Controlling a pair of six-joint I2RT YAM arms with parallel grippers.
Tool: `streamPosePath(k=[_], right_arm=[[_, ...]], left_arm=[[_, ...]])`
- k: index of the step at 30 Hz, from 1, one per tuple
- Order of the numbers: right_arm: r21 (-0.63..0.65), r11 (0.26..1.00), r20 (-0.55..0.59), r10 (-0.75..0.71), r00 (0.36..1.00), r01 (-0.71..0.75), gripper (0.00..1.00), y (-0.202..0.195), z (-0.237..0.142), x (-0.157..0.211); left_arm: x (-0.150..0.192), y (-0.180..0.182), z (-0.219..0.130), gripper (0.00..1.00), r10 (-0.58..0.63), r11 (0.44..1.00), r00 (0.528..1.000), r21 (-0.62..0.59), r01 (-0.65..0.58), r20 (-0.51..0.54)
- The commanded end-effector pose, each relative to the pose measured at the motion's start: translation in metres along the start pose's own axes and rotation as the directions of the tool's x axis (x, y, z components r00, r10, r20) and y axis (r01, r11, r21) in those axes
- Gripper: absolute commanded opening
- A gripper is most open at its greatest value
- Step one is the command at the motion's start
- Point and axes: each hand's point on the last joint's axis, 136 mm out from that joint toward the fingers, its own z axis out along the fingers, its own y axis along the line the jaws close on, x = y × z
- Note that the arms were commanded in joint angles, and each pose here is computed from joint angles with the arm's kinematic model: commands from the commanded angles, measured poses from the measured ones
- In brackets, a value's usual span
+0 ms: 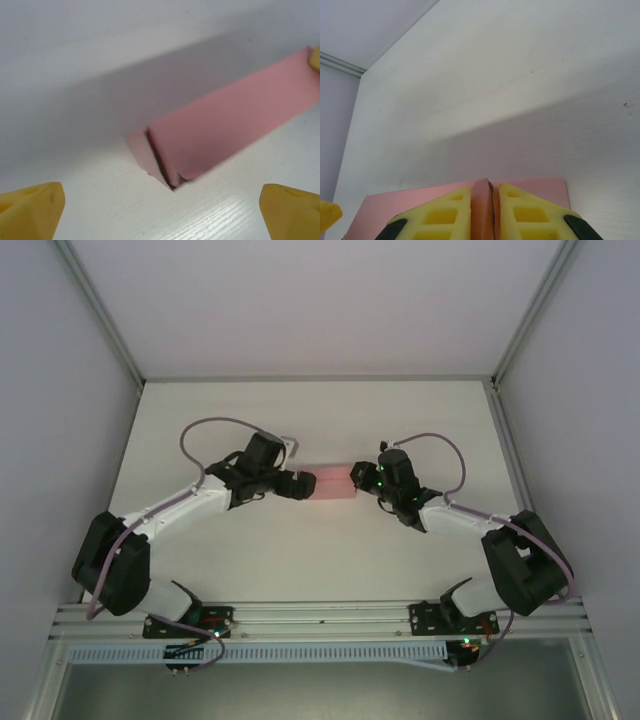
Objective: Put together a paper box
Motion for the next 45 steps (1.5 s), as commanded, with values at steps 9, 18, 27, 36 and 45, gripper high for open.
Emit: streamPosePath(k=[9, 18, 27, 36, 45], right_arm=[[0.224, 0.974, -0.221, 0.067, 0.973, -0.016, 0.01, -0.076, 0.004, 0.076], [0.24, 0.971, -0.22, 0.071, 0.973, -0.016, 0.01, -0.081, 0.005, 0.078], [0.163, 0.982, -0.236, -0.052, 0.97, 0.092, 0.0, -0.088, 0.014, 0.084], [0.013, 0.985, -0.184, -0.169, 0.968, 0.174, 0.0, -0.08, 0.024, 0.086], [0.019, 0.98, -0.189, -0.193, 0.963, 0.2, 0.0, -0.071, 0.021, 0.076]], left_arm=[[-0.021, 0.0, 0.015, 0.96, -0.192, 0.947, 0.981, 0.263, 0.183, 0.006], [0.025, 0.007, 0.047, 0.59, -0.201, 0.933, 0.975, 0.285, 0.219, -0.094], [0.067, 0.019, 0.071, 0.1, -0.193, 0.925, 0.97, 0.301, 0.23, -0.149], [0.089, 0.032, 0.082, 0.0, -0.069, 0.956, 0.996, 0.28, 0.081, -0.051], [0.081, 0.028, 0.079, 0.0, -0.048, 0.959, 0.998, 0.277, 0.054, -0.026]])
